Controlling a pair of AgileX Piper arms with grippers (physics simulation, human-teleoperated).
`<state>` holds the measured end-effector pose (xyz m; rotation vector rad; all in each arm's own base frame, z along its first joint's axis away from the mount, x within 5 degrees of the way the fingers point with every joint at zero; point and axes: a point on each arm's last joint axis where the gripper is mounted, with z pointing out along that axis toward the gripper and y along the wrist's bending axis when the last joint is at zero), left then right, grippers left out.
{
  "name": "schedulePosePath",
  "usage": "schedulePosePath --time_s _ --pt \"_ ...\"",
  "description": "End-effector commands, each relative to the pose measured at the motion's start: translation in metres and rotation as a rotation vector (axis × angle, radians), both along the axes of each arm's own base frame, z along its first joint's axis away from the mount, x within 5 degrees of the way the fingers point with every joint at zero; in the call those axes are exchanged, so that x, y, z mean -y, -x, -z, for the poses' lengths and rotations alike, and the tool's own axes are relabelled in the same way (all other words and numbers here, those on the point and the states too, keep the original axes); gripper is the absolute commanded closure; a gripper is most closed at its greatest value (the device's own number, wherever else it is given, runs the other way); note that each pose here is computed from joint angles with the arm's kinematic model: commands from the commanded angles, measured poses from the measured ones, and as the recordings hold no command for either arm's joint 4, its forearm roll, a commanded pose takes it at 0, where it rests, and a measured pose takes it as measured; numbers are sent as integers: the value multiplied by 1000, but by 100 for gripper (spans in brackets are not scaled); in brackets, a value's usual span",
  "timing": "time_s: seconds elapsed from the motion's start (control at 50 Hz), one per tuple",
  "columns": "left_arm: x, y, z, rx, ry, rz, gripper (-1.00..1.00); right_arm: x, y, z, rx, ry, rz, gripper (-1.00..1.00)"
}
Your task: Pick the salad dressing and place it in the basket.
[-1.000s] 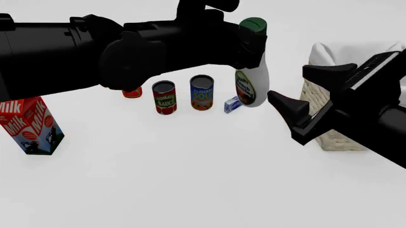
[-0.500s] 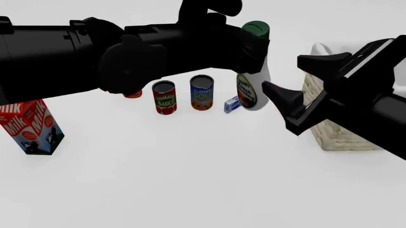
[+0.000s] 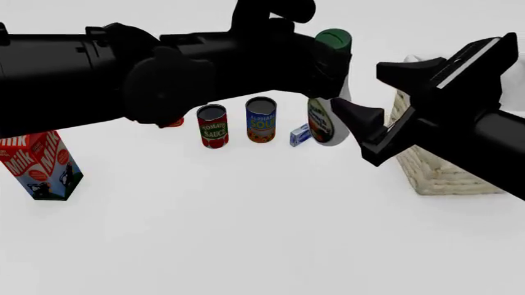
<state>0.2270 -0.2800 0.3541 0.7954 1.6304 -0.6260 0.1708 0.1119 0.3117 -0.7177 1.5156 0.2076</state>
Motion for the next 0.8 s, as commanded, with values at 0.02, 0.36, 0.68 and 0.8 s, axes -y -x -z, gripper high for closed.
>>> schedulePosePath --time_s 0.02,0.36,0.68,0.8 --pt "-1 4 -7 27 3 12 100 -4 -4 1 -8 -10 -6 -100" --pt "-1 11 -14 36 9 26 100 -8 -9 5 -22 -17 -5 -100" --pt "-1 22 -15 38 16 51 100 -11 -12 3 -26 -33 -6 -100" --pt "-1 25 -16 39 19 58 100 -11 -13 4 -26 -33 -6 -100"
